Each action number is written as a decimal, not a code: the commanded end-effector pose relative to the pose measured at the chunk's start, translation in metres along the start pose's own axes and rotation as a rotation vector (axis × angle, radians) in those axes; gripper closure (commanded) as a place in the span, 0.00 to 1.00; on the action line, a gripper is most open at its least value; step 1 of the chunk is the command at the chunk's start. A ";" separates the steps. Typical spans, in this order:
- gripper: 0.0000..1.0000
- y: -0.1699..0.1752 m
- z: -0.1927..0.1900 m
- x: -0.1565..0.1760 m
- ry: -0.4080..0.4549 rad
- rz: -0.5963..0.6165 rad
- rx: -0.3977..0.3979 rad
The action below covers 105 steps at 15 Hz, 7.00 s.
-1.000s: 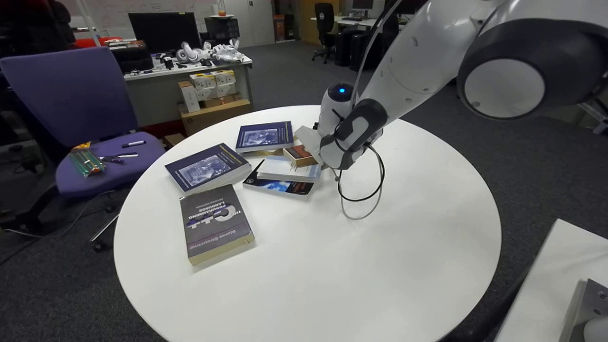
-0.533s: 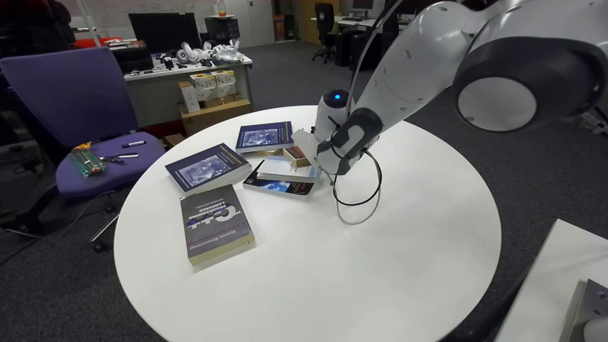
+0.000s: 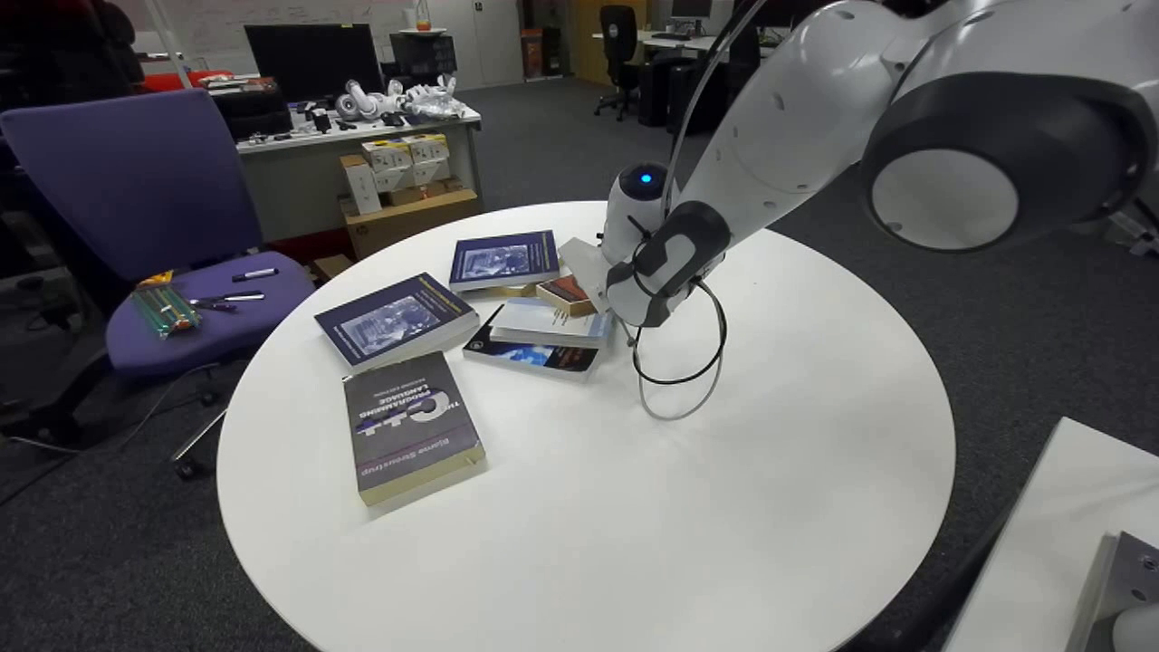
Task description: Remove the book with red writings from the pile of books and put it on the table
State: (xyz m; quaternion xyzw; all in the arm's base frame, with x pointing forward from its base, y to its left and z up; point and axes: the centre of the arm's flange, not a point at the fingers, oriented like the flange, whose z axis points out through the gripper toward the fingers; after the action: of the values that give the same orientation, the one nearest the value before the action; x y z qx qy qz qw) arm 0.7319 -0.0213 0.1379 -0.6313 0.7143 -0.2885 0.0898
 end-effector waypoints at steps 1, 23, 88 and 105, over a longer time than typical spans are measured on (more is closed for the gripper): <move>0.95 -0.011 -0.003 0.002 0.012 0.033 0.008; 0.94 -0.010 -0.179 0.100 -0.301 -0.081 -0.062; 0.00 0.091 -0.046 0.108 -0.170 -0.128 -0.595; 0.00 0.108 -0.064 0.114 -0.307 -0.125 -0.676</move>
State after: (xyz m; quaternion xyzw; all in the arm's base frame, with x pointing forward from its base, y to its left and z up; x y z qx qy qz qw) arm 0.6042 -0.1043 0.1413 -0.7003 0.7117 0.0280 -0.0476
